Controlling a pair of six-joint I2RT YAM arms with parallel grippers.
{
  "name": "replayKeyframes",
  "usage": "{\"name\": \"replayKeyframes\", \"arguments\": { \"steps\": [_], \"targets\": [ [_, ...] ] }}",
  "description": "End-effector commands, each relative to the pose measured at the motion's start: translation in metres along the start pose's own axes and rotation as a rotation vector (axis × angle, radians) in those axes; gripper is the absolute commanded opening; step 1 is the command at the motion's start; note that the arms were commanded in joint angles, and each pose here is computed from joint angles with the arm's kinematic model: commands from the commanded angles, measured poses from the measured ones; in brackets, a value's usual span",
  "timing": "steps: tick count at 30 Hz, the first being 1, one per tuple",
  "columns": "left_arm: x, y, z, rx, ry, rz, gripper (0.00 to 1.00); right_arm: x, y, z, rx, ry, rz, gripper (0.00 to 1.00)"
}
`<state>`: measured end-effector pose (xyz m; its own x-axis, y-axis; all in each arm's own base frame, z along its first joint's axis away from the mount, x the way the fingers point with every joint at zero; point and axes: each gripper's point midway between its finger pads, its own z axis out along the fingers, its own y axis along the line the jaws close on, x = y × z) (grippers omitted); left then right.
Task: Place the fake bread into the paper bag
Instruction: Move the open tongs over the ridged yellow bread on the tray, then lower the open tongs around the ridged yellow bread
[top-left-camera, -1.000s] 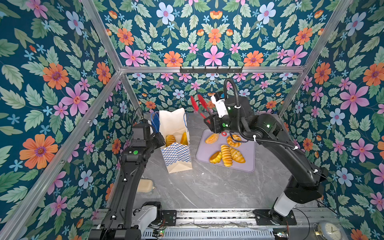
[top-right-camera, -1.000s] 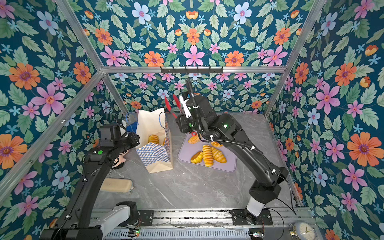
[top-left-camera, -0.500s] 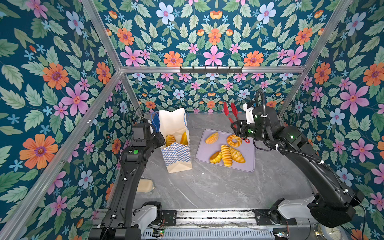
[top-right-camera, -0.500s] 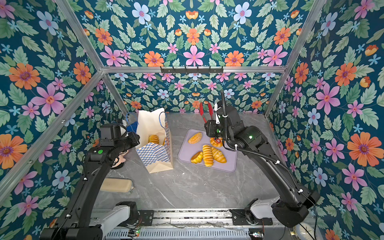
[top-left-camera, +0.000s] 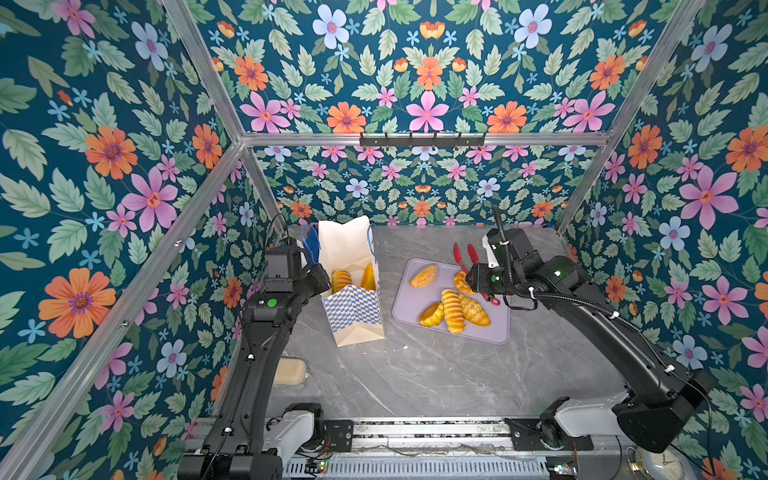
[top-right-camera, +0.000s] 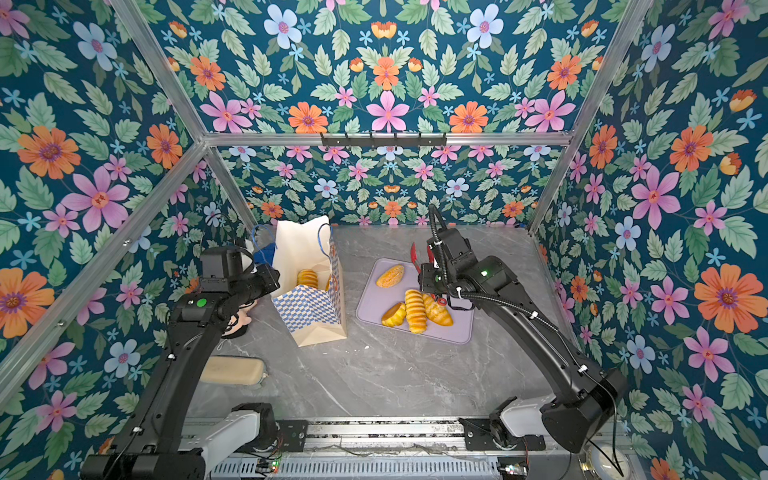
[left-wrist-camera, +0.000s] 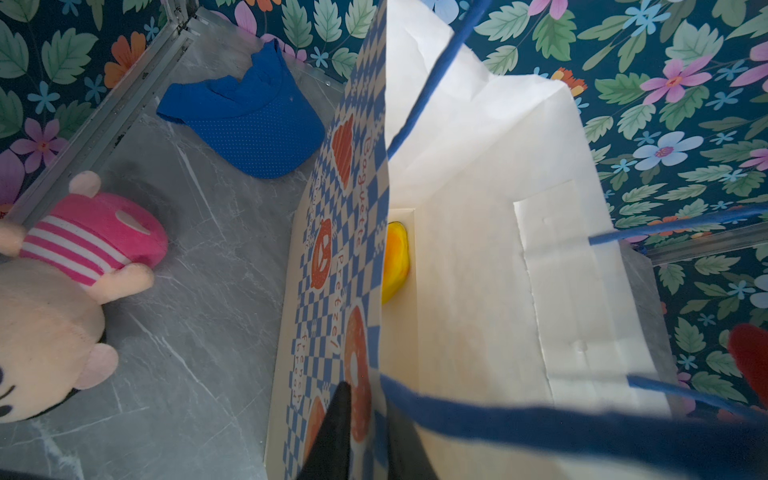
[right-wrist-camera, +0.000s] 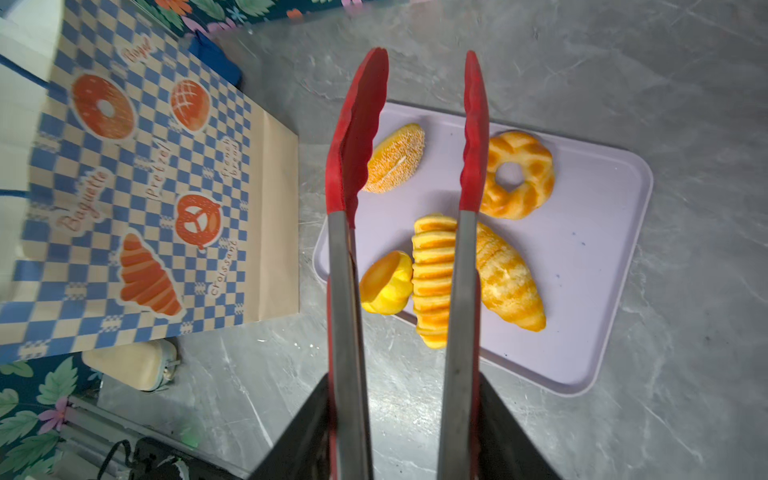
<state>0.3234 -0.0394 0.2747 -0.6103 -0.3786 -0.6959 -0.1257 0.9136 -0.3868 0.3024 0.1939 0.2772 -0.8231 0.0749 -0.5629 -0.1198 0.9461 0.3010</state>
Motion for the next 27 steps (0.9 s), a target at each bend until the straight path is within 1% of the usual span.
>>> {"name": "replayKeyframes", "arguments": {
  "steps": [1,11,27],
  "targets": [
    [-0.003,-0.001,0.001,0.006,-0.013,0.014,0.17,0.009,0.001,0.01,0.0,0.053,-0.003,0.49],
    [-0.002,-0.002,0.003,0.012,-0.009,0.012,0.18,0.031,0.0,0.049,0.026,0.191,-0.012,0.48],
    [0.0,-0.001,0.004,0.012,-0.006,0.013,0.17,0.051,-0.005,0.078,0.049,0.279,-0.011,0.48]
  ]
}}
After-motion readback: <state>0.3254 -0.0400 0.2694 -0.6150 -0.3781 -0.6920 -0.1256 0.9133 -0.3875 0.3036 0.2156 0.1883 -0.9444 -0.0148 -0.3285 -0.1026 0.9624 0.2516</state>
